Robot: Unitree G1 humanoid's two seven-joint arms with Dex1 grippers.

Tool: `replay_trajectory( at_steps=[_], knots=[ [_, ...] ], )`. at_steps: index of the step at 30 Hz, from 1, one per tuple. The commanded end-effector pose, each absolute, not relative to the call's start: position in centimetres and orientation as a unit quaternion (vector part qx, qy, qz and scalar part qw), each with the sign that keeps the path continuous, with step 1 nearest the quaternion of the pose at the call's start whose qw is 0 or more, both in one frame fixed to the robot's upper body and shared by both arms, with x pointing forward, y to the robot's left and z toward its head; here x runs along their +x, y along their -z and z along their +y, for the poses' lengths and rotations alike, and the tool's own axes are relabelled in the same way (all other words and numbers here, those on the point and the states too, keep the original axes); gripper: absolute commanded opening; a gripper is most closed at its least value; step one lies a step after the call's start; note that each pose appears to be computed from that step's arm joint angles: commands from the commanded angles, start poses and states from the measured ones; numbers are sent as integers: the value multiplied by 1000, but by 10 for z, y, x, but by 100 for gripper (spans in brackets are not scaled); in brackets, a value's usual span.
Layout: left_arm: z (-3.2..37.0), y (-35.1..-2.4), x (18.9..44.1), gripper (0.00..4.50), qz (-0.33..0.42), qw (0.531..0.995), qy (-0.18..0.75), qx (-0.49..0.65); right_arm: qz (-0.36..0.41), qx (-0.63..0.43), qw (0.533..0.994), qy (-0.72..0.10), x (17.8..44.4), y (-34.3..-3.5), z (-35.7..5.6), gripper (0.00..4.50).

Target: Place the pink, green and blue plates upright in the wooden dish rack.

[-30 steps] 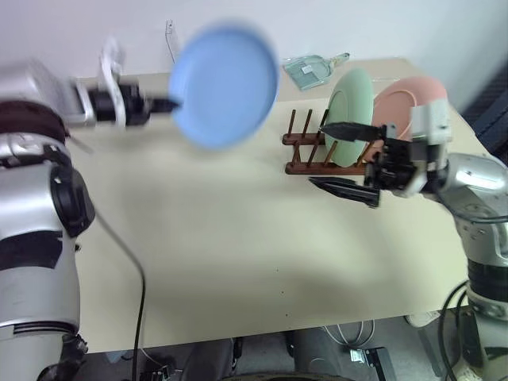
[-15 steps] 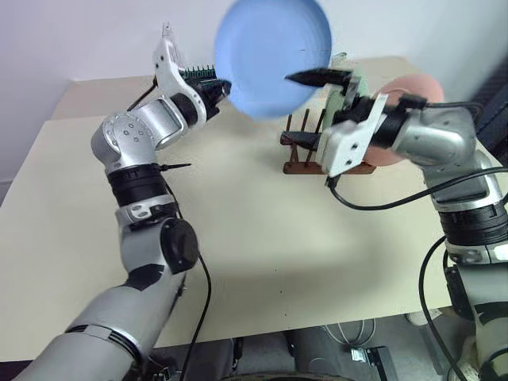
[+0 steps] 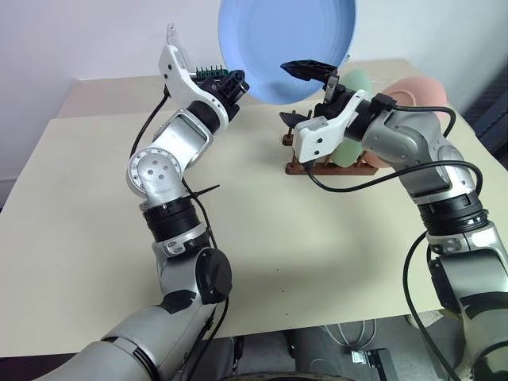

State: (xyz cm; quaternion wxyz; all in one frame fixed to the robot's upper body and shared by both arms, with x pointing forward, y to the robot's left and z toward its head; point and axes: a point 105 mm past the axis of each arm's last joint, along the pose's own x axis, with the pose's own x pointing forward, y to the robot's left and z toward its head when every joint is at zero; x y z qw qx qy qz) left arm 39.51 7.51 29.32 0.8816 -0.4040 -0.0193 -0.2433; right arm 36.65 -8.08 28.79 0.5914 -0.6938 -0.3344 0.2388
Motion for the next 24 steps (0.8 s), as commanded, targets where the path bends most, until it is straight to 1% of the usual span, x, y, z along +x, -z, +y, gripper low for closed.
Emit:
replay_trajectory(
  at_steps=[1,5,8,9,10,13,14,15,16,18,20,22,24],
  knots=[
    [67,-312,388,2,-48,875,268,-401,-348,-696,591,-212,370,-301,-82,450],
    [62,-312,388,2,-49,874,267,-404,-347,-695,596,-203,374,-306,-84,450],
    [52,-314,383,0,-45,865,285,-411,-340,-693,602,-204,378,-302,-84,368],
    [49,-314,382,0,-43,863,289,-413,-340,-693,603,-202,378,-301,-85,329],
    [49,-313,382,0,-41,866,288,-407,-338,-691,606,-203,379,-302,-86,270],
    [47,-311,382,0,-44,873,289,-391,-341,-686,610,-202,378,-305,-86,124],
    [46,-312,381,0,-47,873,293,-388,-342,-685,610,-202,377,-305,-86,67],
    [44,-313,380,0,-49,873,299,-382,-341,-686,610,-202,378,-303,-86,18],
    [42,-313,379,0,-50,878,302,-368,-339,-686,611,-203,379,-302,-87,8],
    [41,-312,380,0,-48,886,299,-351,-336,-686,613,-202,380,-300,-88,8],
    [42,-311,384,0,-36,872,298,-387,-336,-686,614,-201,380,-300,-88,8],
    [47,-311,388,0,-34,847,297,-439,-336,-681,619,-201,380,-300,-88,8],
    [50,-312,388,66,-30,825,309,-473,-338,-677,622,-200,380,-300,-88,0]
  ],
)
